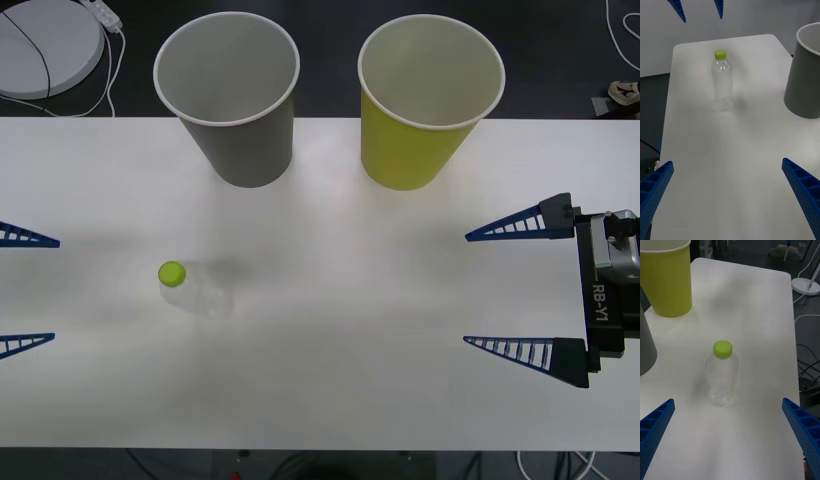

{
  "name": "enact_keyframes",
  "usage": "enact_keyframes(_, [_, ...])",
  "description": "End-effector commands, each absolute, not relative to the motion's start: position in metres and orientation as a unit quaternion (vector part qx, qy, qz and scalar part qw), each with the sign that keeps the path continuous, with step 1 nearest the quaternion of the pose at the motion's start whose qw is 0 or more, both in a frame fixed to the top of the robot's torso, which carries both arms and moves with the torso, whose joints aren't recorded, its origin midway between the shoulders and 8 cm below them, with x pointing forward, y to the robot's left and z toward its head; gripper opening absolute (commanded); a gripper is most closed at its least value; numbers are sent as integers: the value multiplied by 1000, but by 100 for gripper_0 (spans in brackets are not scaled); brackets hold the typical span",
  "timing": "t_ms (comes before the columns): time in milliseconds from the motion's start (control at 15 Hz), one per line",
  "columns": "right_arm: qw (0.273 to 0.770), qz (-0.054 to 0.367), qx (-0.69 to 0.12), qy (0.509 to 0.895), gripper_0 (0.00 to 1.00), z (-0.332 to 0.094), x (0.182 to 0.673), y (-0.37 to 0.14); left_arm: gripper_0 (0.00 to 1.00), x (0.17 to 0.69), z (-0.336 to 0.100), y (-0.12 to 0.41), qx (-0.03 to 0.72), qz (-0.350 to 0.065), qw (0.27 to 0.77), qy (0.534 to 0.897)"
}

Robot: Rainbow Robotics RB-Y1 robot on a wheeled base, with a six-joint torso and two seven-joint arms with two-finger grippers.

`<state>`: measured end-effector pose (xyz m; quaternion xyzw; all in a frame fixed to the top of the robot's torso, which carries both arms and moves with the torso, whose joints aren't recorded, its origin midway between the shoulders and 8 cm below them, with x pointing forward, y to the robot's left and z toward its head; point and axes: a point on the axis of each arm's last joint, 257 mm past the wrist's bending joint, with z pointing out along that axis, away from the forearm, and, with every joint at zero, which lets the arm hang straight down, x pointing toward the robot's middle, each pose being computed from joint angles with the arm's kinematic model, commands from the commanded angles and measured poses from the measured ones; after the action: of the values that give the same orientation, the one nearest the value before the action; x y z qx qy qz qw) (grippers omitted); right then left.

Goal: Put the can into the green bin and the plastic bottle into the gray bin

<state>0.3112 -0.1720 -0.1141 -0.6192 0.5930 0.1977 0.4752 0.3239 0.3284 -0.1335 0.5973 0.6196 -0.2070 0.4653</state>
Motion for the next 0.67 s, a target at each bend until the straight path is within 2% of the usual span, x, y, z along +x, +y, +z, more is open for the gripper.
enact_keyframes(67, [475, 198, -619, 593, 100, -114, 311, -172, 100, 325, -148, 341, 601, -195, 466, 619])
enact_keyframes(667, [475, 198, -619, 593, 100, -114, 311, -172, 100, 333, -185, 334, 580, -184, 492, 622])
